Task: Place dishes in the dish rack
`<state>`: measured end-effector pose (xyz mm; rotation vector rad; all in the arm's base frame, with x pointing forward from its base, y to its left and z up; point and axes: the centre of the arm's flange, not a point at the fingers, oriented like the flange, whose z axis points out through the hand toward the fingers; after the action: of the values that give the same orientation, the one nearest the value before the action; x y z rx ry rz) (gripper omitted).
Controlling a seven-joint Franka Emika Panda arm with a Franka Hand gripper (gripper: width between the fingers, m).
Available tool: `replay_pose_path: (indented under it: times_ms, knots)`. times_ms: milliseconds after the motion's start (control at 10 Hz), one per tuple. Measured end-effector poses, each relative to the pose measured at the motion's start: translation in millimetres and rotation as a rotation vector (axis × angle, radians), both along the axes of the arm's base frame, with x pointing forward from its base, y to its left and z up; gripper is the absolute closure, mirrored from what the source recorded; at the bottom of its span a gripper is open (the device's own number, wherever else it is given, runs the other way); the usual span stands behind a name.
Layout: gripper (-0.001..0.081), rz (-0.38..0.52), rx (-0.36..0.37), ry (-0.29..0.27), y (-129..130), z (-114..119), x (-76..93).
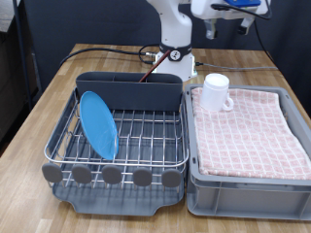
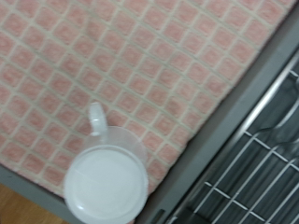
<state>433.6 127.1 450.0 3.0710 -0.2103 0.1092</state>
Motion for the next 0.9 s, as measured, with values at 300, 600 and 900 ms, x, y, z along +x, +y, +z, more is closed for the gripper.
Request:
replay_pose_path:
  times_ms: [300,600,900]
  knots:
    - [0.0004,-0.019,-0.009,0.05,29,0,-13.6]
    - [0.0004,0.005,-0.05,0.135,39,-17,-9.9]
    - [0.0004,0.014,-0.081,0.22,47,-52,6.5]
